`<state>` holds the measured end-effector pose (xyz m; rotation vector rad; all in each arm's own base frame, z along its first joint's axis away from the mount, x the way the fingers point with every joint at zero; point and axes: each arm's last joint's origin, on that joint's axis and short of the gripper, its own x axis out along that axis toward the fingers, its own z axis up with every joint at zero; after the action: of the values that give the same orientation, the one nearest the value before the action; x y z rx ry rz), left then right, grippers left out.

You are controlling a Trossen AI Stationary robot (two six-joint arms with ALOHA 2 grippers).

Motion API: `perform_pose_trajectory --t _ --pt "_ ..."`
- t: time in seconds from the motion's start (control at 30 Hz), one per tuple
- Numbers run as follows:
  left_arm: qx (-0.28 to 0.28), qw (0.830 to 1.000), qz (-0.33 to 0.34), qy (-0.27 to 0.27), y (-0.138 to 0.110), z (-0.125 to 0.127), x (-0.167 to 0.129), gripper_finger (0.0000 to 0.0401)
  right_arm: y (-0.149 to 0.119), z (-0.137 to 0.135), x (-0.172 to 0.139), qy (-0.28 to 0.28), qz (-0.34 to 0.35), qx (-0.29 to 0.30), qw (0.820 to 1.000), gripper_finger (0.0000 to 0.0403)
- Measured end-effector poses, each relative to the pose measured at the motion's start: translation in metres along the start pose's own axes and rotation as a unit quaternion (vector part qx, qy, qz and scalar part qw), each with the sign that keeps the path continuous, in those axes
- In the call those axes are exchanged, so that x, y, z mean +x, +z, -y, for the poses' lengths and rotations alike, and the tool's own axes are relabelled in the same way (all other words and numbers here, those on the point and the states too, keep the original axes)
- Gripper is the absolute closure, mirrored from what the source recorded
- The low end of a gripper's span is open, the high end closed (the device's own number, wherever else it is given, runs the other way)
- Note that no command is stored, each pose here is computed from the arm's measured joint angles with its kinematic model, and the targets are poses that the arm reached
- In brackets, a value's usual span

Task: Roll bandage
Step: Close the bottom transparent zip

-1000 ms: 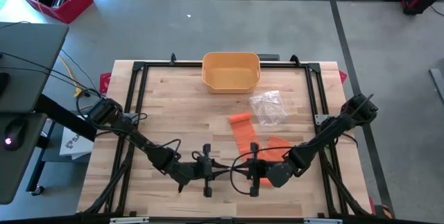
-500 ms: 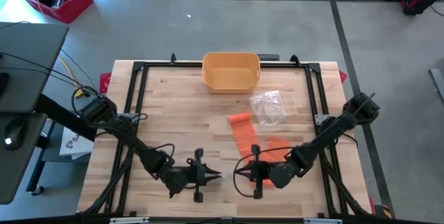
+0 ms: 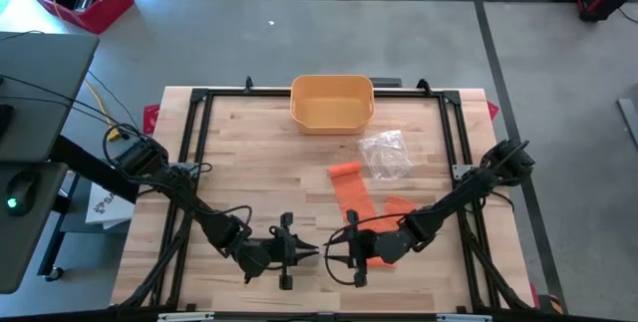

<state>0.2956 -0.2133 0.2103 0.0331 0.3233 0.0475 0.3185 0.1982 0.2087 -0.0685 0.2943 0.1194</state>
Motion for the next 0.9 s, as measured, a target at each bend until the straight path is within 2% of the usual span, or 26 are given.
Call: perform_pose_trajectory --t 0.1,0.3,0.37,0.47,0.7,0.8,0.9 --pt "-0.001 1.000 0.000 0.000 0.0001 0.0000 0.0000 0.0387 0.0010 -0.0004 0.0010 -0.005 0.011 -0.004 1.000 0.0304" --pt "-0.001 1.000 0.001 0.001 0.0003 0.0000 0.0000 0.0387 0.0007 0.0027 0.0026 -0.007 0.008 -0.011 1.000 0.0384" --pt "-0.002 1.000 0.002 -0.001 0.0005 -0.0001 0.0002 0.0387 0.0007 0.0026 0.0025 -0.007 0.008 -0.018 1.000 0.0397" --pt "-0.003 1.000 0.003 -0.002 0.0007 0.0000 0.0002 0.0387 0.0001 0.0041 0.0035 0.003 0.003 -0.009 1.000 0.0389" --pt "-0.005 1.000 0.005 -0.001 0.0012 0.0001 0.0002 0.0387 -0.0006 0.0083 0.0055 -0.001 -0.001 0.003 1.000 0.0339" --pt "-0.006 1.000 0.006 -0.001 0.0015 0.0001 0.0002 0.0387 -0.0003 0.0086 0.0057 -0.002 0.000 0.004 1.000 0.0338" --pt "-0.009 1.000 0.010 -0.003 0.0023 0.0003 0.0001 0.0387 -0.0002 0.0085 0.0056 -0.001 0.000 0.004 1.000 0.0356"
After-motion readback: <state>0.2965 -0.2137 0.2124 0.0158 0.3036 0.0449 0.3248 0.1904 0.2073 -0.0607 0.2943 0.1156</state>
